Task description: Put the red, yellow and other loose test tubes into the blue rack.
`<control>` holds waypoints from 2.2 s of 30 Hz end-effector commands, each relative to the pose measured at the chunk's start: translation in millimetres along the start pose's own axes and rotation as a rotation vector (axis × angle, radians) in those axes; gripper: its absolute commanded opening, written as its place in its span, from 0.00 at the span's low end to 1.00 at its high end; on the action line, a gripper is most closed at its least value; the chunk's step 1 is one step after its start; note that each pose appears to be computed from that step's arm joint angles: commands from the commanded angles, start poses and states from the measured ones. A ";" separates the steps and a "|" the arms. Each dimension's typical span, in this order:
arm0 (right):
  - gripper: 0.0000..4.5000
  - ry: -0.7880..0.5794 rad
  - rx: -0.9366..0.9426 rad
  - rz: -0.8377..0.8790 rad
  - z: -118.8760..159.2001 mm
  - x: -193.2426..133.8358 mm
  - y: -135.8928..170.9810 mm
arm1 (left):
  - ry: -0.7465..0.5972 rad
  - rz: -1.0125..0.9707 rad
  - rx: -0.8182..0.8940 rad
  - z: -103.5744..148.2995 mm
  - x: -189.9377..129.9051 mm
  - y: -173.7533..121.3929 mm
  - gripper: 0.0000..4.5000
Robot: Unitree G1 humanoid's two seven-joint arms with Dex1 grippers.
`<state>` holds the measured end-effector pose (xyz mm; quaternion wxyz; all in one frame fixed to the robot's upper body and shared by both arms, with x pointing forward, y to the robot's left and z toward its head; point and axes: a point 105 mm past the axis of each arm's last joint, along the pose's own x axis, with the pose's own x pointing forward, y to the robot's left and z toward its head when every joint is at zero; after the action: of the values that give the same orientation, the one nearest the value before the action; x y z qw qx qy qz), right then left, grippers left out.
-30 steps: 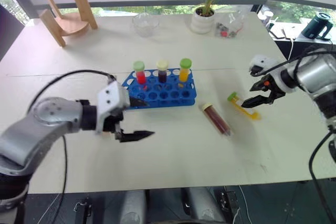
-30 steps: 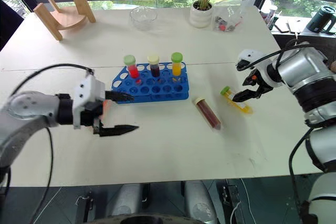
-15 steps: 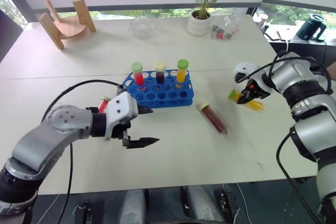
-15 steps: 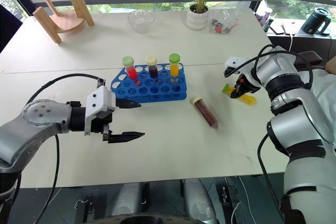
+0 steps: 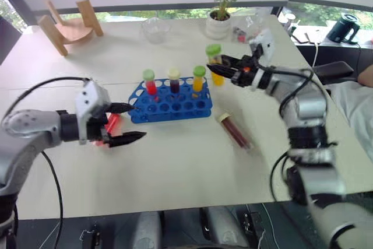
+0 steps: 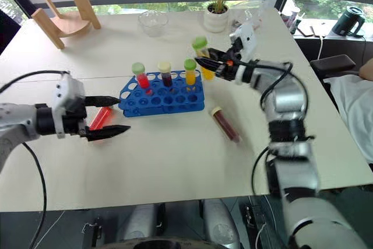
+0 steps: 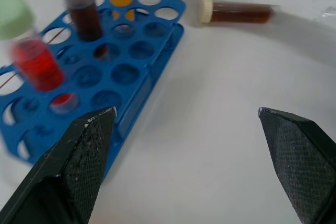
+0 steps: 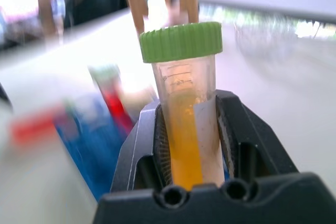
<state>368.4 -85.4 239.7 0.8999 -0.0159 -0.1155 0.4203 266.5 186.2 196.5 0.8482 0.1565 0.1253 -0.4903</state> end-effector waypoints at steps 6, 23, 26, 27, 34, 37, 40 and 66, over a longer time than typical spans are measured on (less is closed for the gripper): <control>0.18 -0.108 -0.097 -0.192 -21.7 -6.6 48.1 | 0.036 -0.042 0.023 5.2 0.4 7.8 1.00; 0.18 -0.030 -0.137 -0.338 -61.5 -11.7 29.3 | 0.044 -0.072 0.020 6.0 12.8 7.8 1.00; 0.18 -0.030 -0.125 -0.318 -63.5 -8.4 34.8 | 0.044 -0.070 0.019 5.7 13.6 6.9 1.00; 0.18 -0.028 -0.121 -0.306 -64.9 -7.1 37.9 | 0.043 -0.068 0.018 5.7 13.9 7.1 1.00; 0.18 -0.024 -0.168 -0.272 -72.0 -2.9 42.4 | 0.042 -0.057 0.014 3.4 16.2 7.5 1.00; 0.18 -0.031 -0.177 -0.283 -71.9 -3.4 38.5 | 0.044 -0.052 0.014 2.9 16.2 7.7 1.00; 0.18 -0.035 -0.176 -0.289 -71.9 -4.8 37.8 | 0.043 -0.049 0.013 3.1 16.6 7.7 1.00; 0.99 0.931 0.021 0.234 -45.3 -112.0 6.2 | 0.259 -0.107 0.201 -30.9 24.4 -9.5 1.00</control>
<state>313.7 -168.1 174.4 0.8218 -0.2419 0.2516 0.4503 267.8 174.5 154.2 0.7843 0.2515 0.2040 -0.5292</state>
